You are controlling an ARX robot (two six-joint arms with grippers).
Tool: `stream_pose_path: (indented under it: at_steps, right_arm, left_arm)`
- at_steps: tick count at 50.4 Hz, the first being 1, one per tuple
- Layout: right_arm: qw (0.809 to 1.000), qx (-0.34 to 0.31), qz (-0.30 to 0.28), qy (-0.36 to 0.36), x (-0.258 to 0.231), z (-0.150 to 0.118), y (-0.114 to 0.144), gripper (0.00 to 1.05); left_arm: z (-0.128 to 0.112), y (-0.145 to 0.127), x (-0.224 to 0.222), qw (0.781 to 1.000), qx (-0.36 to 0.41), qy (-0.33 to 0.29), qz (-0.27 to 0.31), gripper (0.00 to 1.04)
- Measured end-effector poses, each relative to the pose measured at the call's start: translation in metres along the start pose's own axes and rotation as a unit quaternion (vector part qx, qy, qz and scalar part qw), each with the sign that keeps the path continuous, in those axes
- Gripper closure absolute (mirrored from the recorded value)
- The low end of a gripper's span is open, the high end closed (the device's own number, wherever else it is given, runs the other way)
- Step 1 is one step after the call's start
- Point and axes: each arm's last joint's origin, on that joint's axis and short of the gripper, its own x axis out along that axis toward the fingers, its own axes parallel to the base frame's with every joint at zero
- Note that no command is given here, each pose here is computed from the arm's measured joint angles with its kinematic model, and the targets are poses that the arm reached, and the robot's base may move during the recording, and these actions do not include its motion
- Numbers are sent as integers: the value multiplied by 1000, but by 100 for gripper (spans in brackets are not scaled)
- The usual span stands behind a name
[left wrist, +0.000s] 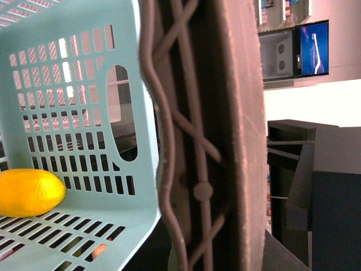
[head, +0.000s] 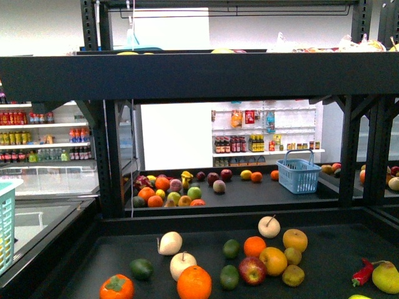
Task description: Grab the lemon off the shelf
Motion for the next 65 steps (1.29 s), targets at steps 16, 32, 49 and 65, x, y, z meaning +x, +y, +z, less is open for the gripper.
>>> stream_pose_path:
  at_steps: [16, 32, 49, 65]
  right_arm:
    - [1000, 0, 0, 0, 0, 0, 0, 8]
    - [1000, 0, 0, 0, 0, 0, 0, 8]
    - [1000, 0, 0, 0, 0, 0, 0, 8]
    - [1000, 0, 0, 0, 0, 0, 0, 8]
  left_arm:
    - [-1, 9, 16, 1000, -6, -4, 27, 92]
    - [-2, 8, 19, 999, 23, 18, 34, 92]
    - [-3, 7, 20, 998, 51, 25, 29, 36]
    - [0, 1, 6, 998, 50, 32, 25, 8]
